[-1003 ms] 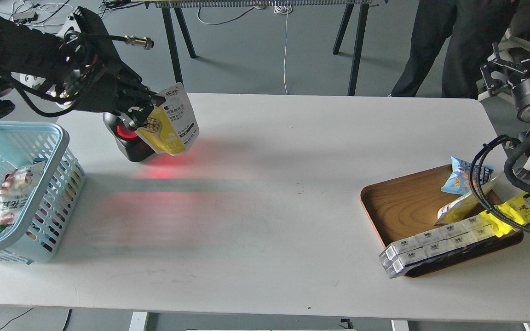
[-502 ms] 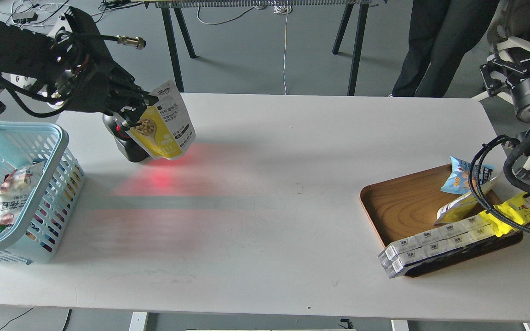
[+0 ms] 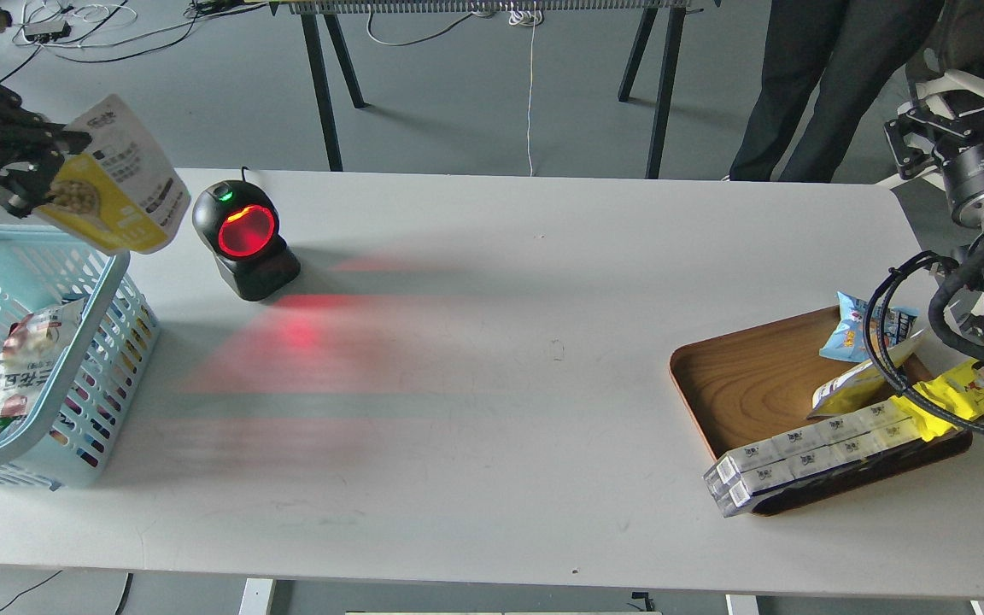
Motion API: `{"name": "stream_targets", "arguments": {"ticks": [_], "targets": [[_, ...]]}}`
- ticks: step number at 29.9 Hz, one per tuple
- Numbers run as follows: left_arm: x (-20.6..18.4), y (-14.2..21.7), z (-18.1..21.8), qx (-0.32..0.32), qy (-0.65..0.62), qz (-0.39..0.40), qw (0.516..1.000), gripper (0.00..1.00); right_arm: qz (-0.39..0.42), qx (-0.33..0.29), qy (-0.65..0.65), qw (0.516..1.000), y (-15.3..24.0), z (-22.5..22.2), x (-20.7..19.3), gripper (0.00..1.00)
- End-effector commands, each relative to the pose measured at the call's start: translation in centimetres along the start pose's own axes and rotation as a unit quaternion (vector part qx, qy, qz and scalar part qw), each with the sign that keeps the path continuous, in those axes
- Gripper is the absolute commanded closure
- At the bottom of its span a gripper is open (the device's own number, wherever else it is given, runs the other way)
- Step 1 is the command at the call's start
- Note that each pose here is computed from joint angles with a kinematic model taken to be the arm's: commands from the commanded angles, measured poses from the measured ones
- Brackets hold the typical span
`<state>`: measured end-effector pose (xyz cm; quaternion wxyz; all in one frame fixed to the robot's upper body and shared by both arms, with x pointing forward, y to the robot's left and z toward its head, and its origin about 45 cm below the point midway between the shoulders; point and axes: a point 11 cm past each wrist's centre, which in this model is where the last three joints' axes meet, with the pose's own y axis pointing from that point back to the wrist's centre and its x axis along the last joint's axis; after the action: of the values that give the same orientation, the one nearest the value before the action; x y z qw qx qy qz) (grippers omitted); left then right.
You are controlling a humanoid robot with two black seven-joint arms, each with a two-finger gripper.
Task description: Scan snack and place in basket
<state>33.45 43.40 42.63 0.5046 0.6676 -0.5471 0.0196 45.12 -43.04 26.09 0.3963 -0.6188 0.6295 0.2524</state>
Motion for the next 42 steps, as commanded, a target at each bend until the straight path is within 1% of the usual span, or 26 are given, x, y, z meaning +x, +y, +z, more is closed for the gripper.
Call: {"name": "stream_targets", "arguments": {"ticks": [1,4,9,12,18,21,23,25,26,27,29,31,33,35,37,40,42], "targets": [[-2.8,2.5,-1.7,0.036,0.022,-0.028,0.999,1.00,-0.004,0.000,-0.002,1.000,-0.2,0.1,-0.4,0.01],[-5.6,4.1,-2.3,0.055,0.041,-0.059,0.996,1.00,-0.005,0.002,-0.001,1.000,-0.4,0.0,-0.5,0.01],[-10.8,5.1,-1.5,0.051,0.072,-0.126,0.988,1.00,-0.005,0.003,0.010,1.000,-0.7,0.1,-0.4,0.01],[-12.6,5.2,-0.8,0.043,0.082,-0.151,0.984,0.99,-0.007,0.003,0.010,1.000,-0.8,0.2,-0.6,0.01],[-12.8,5.5,-0.7,0.044,0.084,-0.152,0.984,0.83,-0.007,0.001,0.011,1.000,-0.7,0.3,-0.6,0.01],[-12.5,5.4,-0.5,0.039,0.094,-0.144,0.984,0.67,-0.008,-0.001,0.009,1.000,-0.8,0.6,-0.7,0.01],[-11.9,5.1,-0.3,0.028,0.116,-0.125,0.985,0.54,-0.009,-0.003,0.008,1.000,-0.8,0.9,-0.7,0.01],[-10.7,4.7,-0.2,0.014,0.150,-0.094,0.984,0.33,-0.009,-0.002,0.008,1.000,-0.8,0.9,-0.7,0.01],[-9.9,4.7,-0.3,0.008,0.168,-0.074,0.983,0.28,-0.009,-0.002,0.008,1.000,-0.8,0.9,-0.7,0.01],[-8.6,4.6,-0.5,0.001,0.186,-0.047,0.981,0.25,-0.009,-0.002,0.008,1.000,-0.8,0.9,-0.7,0.01],[-6.8,4.4,-1.1,-0.010,0.224,-0.003,0.975,0.19,-0.009,-0.002,0.008,1.000,-0.8,0.8,-0.7,0.01],[-4.9,3.6,-1.4,-0.030,0.254,0.034,0.966,0.18,-0.010,-0.001,0.011,1.000,-0.8,0.6,-0.8,0.01],[-2.4,2.5,-1.6,-0.061,0.286,0.079,0.953,0.14,-0.013,-0.003,0.015,1.000,-0.9,0.6,-0.9,0.01],[0.2,1.6,-0.9,-0.109,0.335,0.126,0.927,0.08,-0.021,0.000,0.013,1.000,-1.4,0.3,-1.6,0.01],[2.3,0.8,-0.5,-0.143,0.367,0.174,0.903,0.02,-0.028,0.005,0.016,0.999,-1.8,-0.2,-2.3,0.01],[5.8,-1.6,0.0,-0.190,0.405,0.231,0.864,0.01,-0.037,0.004,0.023,0.999,-2.3,-0.6,-3.0,0.01],[8.4,-3.1,-0.8,-0.212,0.449,0.278,0.822,0.01,-0.047,0.007,0.030,0.998,-2.8,-1.2,-3.8,0.01]]}}
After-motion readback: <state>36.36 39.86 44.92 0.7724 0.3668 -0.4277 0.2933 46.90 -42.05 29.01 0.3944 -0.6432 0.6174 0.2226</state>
